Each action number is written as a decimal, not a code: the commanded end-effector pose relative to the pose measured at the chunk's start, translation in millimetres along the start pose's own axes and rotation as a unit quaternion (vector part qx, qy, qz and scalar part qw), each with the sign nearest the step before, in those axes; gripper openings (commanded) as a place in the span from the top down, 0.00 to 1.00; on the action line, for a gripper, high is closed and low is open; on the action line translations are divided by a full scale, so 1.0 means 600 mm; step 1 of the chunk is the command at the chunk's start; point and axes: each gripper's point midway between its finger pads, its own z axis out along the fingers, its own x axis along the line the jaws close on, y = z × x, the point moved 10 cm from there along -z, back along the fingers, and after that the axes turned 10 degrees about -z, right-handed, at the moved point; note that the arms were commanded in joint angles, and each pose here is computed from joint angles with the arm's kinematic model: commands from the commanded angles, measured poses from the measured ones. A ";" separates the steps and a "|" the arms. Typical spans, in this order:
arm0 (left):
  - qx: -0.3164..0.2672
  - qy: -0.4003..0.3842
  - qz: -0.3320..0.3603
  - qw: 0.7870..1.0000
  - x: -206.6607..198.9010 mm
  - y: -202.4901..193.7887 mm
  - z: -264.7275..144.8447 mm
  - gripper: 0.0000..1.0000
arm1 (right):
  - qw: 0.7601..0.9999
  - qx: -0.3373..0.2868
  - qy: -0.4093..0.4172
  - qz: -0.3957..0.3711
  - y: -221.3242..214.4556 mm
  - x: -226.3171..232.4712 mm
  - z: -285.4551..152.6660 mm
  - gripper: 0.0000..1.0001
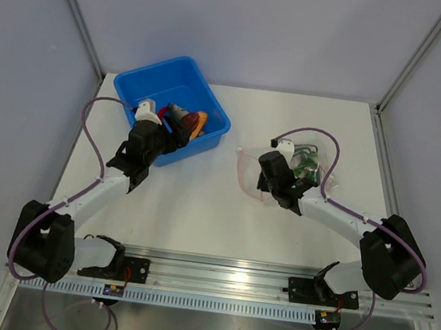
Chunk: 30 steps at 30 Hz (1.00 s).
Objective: Open the zip-top bag and remove the fake food
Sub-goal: Place the food in the bin, then adjust the zipper food storage bag at the center of the board.
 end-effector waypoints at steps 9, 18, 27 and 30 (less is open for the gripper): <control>-0.058 -0.079 0.062 0.993 -0.054 -0.103 -0.062 0.36 | 0.999 -0.035 0.024 0.022 0.020 -0.003 -0.023 1.00; 0.010 -0.089 0.120 0.989 -0.092 -0.222 -0.029 0.42 | 0.997 -0.056 0.052 0.032 0.026 -0.003 -0.048 1.00; 0.056 -0.153 0.084 0.983 -0.121 -0.265 -0.007 0.47 | 0.995 -0.074 0.070 0.023 0.024 0.007 -0.071 1.00; 0.060 -0.166 0.106 0.979 -0.138 -0.278 -0.004 0.48 | 0.995 -0.072 0.073 0.019 0.020 0.010 -0.073 1.00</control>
